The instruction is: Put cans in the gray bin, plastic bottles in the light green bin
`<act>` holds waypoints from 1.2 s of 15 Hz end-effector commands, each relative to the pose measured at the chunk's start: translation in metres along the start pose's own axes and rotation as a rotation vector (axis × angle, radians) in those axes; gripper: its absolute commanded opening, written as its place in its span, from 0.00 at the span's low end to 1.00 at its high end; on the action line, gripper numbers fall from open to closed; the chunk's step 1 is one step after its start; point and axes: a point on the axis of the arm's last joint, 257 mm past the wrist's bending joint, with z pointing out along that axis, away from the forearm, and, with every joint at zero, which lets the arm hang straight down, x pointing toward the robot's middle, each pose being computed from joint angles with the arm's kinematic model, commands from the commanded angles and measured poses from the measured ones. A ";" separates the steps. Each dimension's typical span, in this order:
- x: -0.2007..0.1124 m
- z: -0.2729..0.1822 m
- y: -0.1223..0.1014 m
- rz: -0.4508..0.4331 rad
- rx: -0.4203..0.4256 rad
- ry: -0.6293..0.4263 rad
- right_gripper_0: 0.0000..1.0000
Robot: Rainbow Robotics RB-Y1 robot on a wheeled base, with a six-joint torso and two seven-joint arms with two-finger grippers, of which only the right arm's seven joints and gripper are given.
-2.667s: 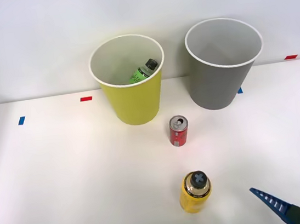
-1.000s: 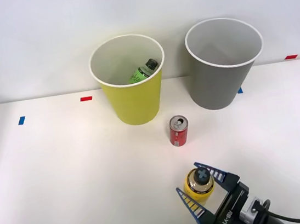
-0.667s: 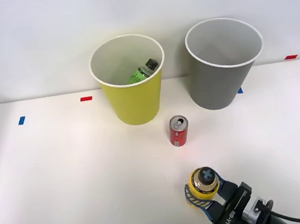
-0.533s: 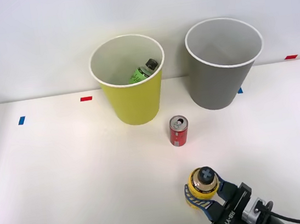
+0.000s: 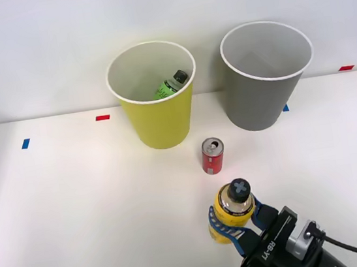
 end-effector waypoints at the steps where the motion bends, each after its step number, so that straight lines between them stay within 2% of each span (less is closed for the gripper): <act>1: -0.033 0.034 -0.001 0.014 -0.007 0.012 0.00; 5: -0.071 0.074 -0.008 0.048 -0.001 -0.040 0.00; 8: -0.103 0.108 -0.007 0.131 -0.009 -0.125 0.00; 13: -0.142 0.177 -0.017 0.078 -0.030 -0.126 0.00; 18: -0.168 0.226 -0.035 0.045 -0.027 -0.049 0.00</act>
